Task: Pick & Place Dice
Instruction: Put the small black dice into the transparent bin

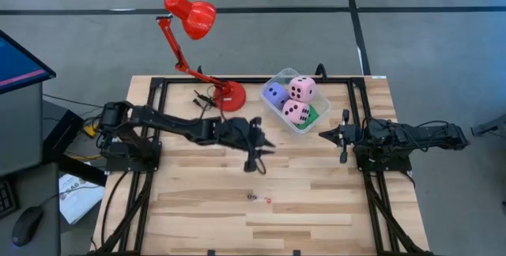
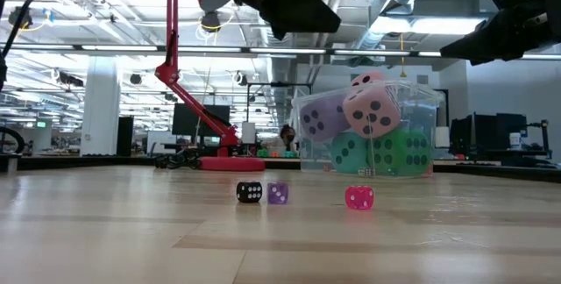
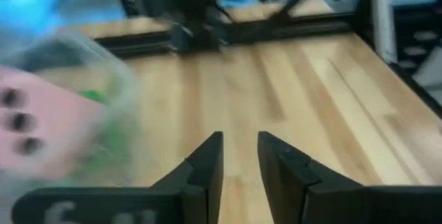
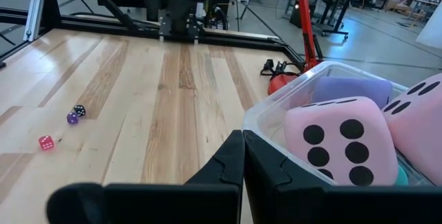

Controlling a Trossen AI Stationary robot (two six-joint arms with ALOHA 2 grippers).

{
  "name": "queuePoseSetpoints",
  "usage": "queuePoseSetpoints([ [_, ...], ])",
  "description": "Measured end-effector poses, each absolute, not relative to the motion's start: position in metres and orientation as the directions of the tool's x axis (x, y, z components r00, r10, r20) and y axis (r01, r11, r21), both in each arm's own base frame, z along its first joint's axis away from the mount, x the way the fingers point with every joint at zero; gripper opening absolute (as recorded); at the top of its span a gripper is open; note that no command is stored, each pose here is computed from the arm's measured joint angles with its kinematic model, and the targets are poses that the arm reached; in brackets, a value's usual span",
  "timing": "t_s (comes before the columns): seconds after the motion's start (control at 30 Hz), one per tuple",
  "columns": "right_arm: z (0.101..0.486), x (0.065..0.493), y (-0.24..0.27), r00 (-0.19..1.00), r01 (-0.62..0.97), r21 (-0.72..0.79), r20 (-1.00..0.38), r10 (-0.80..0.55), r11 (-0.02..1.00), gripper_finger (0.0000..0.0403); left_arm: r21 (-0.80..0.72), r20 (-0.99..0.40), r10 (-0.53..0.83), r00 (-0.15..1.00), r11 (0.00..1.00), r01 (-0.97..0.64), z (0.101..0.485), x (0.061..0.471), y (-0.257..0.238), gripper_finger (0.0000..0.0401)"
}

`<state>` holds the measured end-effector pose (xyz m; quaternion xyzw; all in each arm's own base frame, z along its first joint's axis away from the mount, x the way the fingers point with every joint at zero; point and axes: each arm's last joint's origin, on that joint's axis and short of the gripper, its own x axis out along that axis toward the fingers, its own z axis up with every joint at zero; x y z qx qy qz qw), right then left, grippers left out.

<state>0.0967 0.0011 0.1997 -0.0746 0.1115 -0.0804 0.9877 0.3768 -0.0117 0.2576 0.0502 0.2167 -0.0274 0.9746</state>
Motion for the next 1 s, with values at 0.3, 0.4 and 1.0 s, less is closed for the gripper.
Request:
queuePoseSetpoints([
  [0.3,0.2,0.097,0.001,0.962,0.142,-0.165,-0.208,-0.175,0.976,0.0,0.052,-0.319,-0.151,0.936,0.983,0.176,0.206,0.354,-0.046,0.0054],
  [0.4,0.2,0.097,0.001,0.962,0.142,-0.165,-0.208,-0.175,0.976,0.0,0.055,-0.267,-0.17,0.949,0.98,0.191,0.194,0.344,-0.051,0.0044],
  [1.0,0.2,0.097,0.001,0.963,0.142,-0.165,-0.207,-0.175,0.976,0.0,0.049,-0.316,-0.199,0.928,0.973,0.226,0.175,0.328,-0.06,0.0046],
])
